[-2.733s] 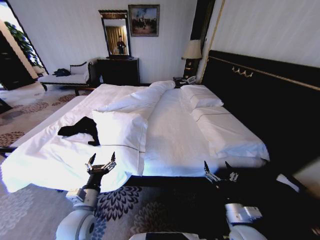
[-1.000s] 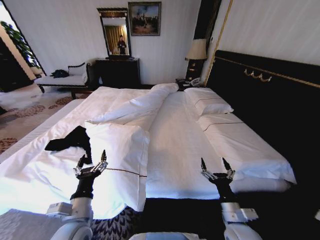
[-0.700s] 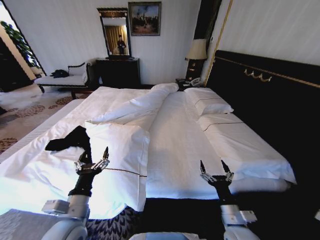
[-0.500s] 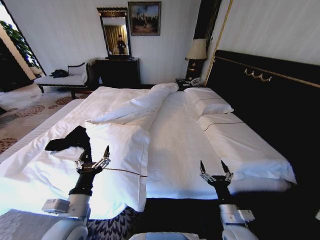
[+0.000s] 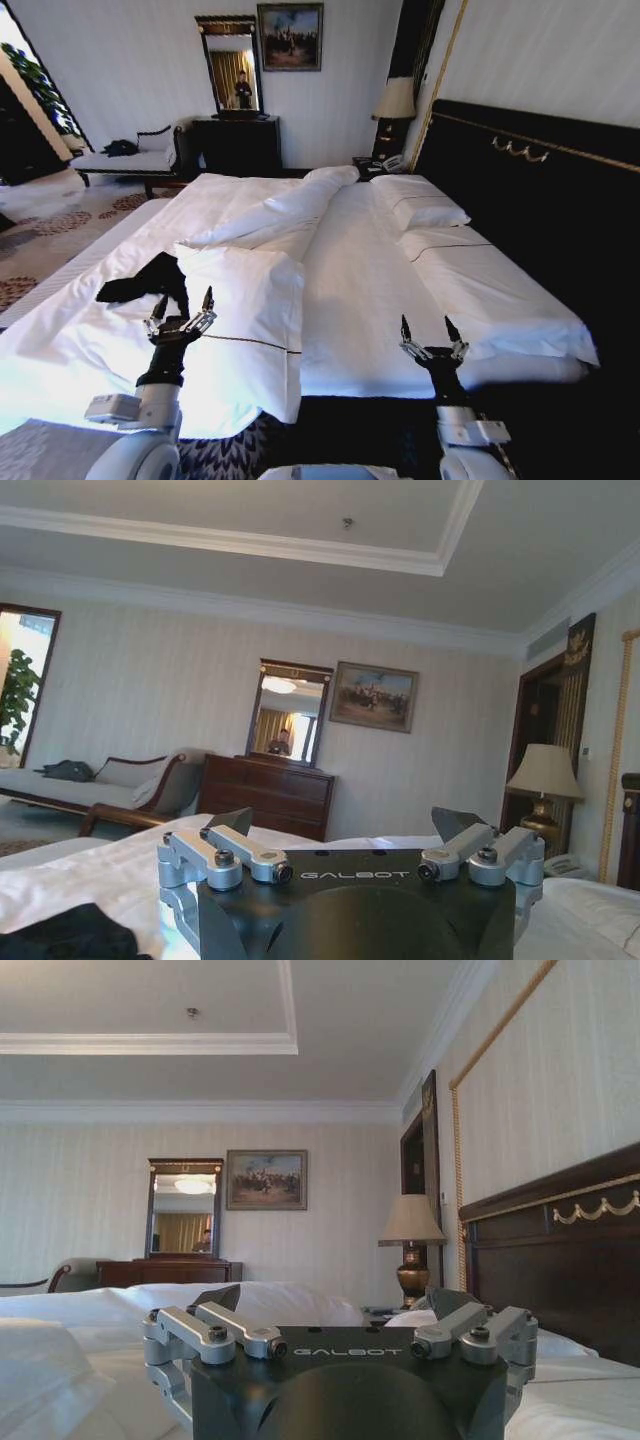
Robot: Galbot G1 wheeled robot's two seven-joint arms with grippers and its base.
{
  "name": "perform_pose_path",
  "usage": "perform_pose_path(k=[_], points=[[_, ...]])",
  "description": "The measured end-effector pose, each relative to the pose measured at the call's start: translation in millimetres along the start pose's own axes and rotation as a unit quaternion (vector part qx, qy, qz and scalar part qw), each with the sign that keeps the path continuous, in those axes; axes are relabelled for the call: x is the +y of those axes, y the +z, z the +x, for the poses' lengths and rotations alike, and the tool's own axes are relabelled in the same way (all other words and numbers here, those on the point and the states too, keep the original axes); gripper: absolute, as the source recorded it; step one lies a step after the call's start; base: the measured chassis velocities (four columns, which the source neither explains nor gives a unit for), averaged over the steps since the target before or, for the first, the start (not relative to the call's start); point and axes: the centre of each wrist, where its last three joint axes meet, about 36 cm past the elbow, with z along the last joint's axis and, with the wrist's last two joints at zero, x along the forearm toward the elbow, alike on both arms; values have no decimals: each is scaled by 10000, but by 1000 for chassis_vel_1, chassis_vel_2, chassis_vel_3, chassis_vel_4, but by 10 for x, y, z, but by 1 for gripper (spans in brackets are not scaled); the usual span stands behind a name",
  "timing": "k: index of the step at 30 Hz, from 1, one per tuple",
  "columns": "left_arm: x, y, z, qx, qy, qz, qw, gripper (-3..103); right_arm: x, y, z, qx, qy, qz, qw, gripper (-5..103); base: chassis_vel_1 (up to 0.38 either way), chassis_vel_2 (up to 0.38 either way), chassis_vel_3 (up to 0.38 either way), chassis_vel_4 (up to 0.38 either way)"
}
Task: Fold the clothes on the bed.
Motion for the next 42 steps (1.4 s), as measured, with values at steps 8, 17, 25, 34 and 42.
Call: perform_pose_path(k=[8,17,25,34,42], points=[[42,-10,65,54,-56,-125,9999,100,47,-54,-12,-94,-18,-7,10000,100,44,45,-37,-41],[87,-14,109,159,-97,-147,9997,100,32,-154,5,-179,-143,116,9997,100,16,13,-15,-11],[93,-8,133,234,-127,-252,9993,100,14,-160,-52,-277,-123,77,9995,100,114,106,-107,-105],[78,15,181,268,-208,-363,9988,100,9,-82,-121,-287,-165,13,9995,100,171,179,-155,-182],[68,26,200,282,-255,-392,9985,100,-4,-25,-150,-254,-146,-44,9996,100,112,195,-113,-209]])
